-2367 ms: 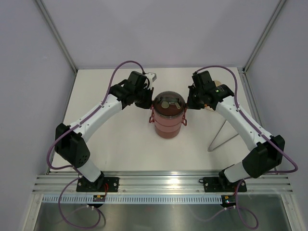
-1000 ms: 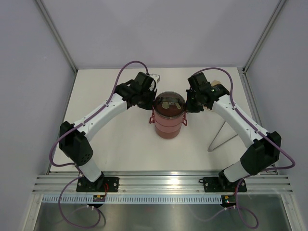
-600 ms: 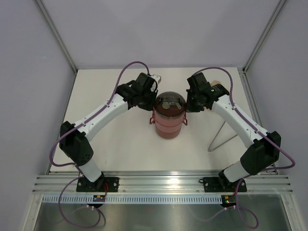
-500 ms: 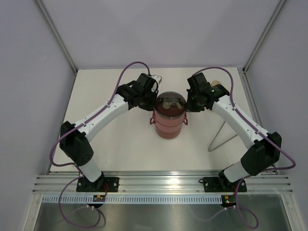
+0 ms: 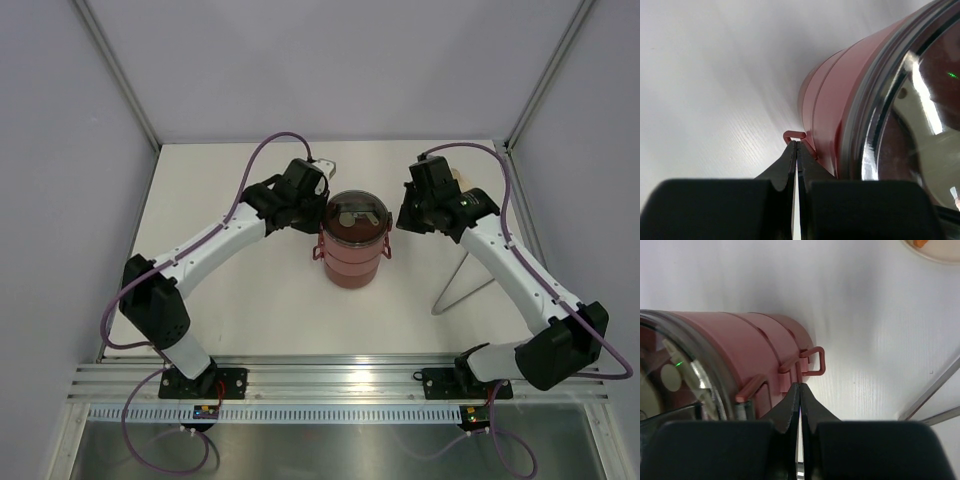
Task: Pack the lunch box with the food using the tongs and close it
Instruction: Adjust the packing box at the center of the board.
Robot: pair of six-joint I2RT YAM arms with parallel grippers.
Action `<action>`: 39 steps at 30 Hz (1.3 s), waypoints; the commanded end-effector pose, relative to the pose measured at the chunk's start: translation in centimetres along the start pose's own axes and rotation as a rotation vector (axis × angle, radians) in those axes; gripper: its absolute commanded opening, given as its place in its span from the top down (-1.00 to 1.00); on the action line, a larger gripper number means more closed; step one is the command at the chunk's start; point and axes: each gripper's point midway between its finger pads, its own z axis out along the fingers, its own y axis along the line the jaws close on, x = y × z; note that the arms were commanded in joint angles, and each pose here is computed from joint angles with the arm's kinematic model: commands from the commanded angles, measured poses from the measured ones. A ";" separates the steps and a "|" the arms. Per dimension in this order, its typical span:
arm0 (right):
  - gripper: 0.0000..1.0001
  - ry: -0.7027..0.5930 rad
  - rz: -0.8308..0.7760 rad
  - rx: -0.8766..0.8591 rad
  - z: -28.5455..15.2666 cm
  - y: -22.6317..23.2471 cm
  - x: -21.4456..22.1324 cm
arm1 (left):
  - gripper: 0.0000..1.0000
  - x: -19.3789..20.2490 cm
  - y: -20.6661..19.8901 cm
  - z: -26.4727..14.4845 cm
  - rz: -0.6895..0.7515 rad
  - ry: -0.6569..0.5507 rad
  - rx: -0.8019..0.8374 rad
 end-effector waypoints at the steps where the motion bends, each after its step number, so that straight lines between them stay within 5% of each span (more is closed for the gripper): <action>1: 0.91 -0.052 0.046 -0.002 -0.8 -0.9 -0.9 | 1.00 -2.6 -0.5 -2.0 -0.022 -0.125 0.039; 14: 0.91 0.025 0.141 0.063 0.0 -5.5 4.0 | 1.00 0.5 3.5 -1.5 -0.134 -0.115 0.009; 20: 0.91 0.099 0.260 -0.067 2.3 -3.8 7.2 | 1.00 1.3 4.0 1.9 -0.255 -0.100 0.122; 39: 0.99 0.129 0.436 -0.154 8.9 -1.8 8.3 | 1.00 4.1 0.5 6.2 -0.310 -0.020 0.314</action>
